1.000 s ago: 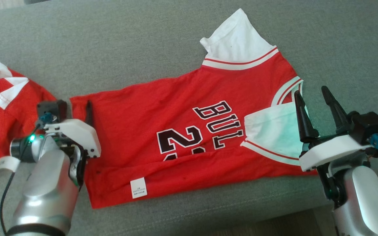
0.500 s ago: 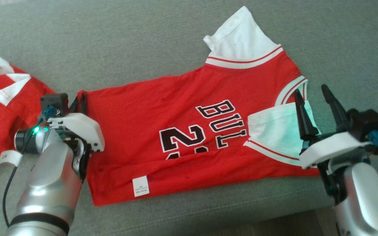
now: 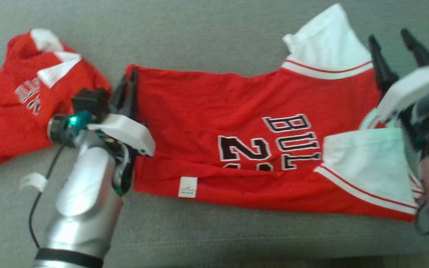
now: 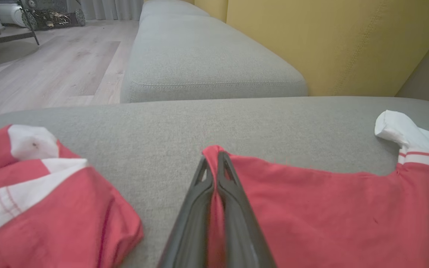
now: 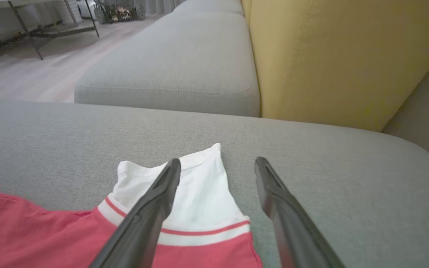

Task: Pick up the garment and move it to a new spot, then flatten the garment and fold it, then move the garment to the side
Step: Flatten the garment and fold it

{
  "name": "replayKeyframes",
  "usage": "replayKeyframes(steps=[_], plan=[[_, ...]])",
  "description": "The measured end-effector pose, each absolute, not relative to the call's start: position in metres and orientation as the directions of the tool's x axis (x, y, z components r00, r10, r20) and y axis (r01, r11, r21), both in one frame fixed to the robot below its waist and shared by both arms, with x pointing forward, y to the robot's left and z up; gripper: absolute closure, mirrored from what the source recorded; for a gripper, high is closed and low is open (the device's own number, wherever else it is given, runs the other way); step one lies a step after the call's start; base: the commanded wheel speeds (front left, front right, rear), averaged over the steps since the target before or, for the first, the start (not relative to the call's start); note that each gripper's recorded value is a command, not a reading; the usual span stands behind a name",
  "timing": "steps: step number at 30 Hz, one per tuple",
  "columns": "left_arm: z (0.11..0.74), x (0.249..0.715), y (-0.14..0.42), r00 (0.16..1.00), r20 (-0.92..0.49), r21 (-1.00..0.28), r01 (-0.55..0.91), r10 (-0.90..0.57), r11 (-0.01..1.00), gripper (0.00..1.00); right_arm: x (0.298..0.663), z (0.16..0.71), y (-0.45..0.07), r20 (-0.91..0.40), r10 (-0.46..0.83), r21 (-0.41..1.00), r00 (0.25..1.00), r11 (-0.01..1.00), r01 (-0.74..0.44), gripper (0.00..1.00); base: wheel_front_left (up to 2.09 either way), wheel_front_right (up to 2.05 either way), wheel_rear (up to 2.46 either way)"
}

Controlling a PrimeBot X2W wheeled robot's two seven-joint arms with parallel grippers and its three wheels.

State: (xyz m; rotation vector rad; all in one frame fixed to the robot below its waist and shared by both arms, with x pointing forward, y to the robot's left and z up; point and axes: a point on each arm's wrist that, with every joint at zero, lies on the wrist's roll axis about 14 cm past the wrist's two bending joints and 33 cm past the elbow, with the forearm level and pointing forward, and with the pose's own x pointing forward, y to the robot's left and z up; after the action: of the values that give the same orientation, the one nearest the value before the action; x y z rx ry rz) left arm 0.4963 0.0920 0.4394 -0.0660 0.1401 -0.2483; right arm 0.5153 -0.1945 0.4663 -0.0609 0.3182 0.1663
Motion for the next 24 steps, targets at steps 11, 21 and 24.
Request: replayKeyframes(steps=[11, 21, 24], plan=[[0.415, 0.484, 0.098, 0.952, -0.179, -0.098, 0.232, -0.247, 0.968, 1.00, 0.590, 0.421, -0.201, -0.506, 0.128, -0.035, 0.853, 0.985, -0.168, 0.00, 0.00, 0.00, 0.00], [0.401, 0.486, 0.108, 0.953, -0.207, -0.110, 0.201, -0.220, 0.973, 1.00, 0.616, 0.361, -0.181, -0.644, 0.145, 0.010, 0.751, 0.983, -0.181, 0.00, 0.00, 0.00, 0.00], [0.399, 0.486, 0.111, 0.954, -0.213, -0.108, 0.191, -0.210, 0.976, 1.00, 0.622, 0.358, -0.177, -0.647, 0.150, 0.023, 0.747, 0.984, -0.178, 0.00, 0.00, 0.00, 0.00]])
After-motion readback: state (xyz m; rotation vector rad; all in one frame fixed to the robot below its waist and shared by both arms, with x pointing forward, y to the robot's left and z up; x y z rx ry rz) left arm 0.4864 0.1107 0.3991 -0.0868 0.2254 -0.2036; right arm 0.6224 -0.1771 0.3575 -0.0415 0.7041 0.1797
